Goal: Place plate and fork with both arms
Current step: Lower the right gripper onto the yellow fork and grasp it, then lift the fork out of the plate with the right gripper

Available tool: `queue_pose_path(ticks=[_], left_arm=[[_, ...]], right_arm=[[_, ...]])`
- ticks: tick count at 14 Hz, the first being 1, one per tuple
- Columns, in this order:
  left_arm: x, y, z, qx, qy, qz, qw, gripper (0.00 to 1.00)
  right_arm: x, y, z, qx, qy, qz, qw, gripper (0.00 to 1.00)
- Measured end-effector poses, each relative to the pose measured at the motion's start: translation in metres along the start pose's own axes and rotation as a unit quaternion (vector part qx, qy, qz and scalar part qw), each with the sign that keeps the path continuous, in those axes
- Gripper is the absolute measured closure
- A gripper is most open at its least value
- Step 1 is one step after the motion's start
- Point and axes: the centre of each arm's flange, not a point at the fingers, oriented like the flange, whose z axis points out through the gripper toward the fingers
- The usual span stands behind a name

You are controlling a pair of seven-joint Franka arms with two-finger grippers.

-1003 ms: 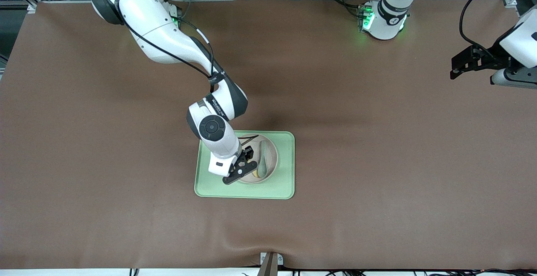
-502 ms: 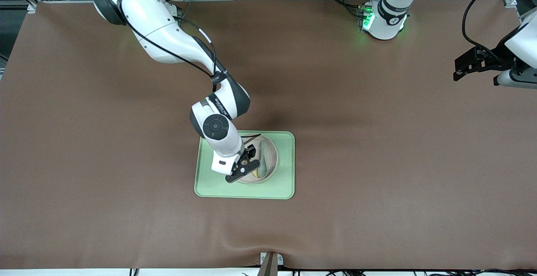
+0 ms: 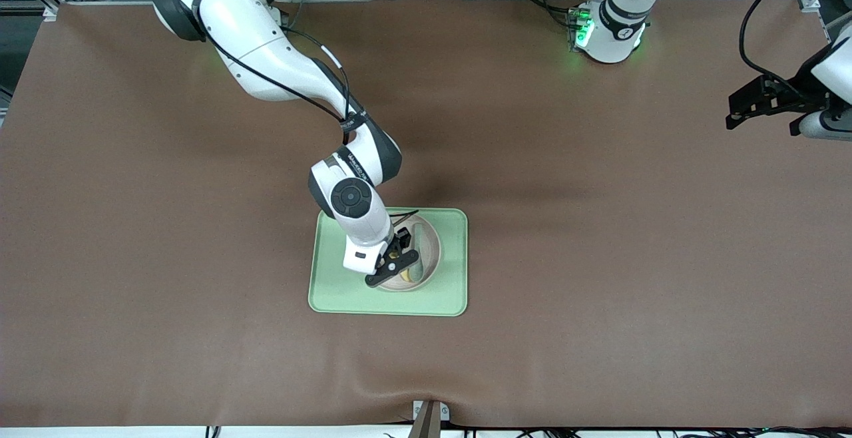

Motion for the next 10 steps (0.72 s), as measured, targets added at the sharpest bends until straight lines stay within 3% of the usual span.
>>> queue_pose_path(ticks=[3,8,10], left_arm=[[-0.001,-0.0143,-0.0001,0.0,0.0,-0.013,1.0,0.0],[-0.0009,-0.013,-0.0001,0.0,0.0,-0.012,1.0,0.0],[-0.0007,-0.0128,-0.0002,0.0,0.001,-0.012,1.0,0.0]], right_arm=[[-0.0001,0.0001,0.0005,-0.001,0.0,0.009,1.0,0.83],[0.003,0.0002,-0.0041,-0.001,0.005,0.028,1.0,0.85],[0.0064,0.0025,-0.0093,-0.001,0.01,0.043,0.999,0.91]])
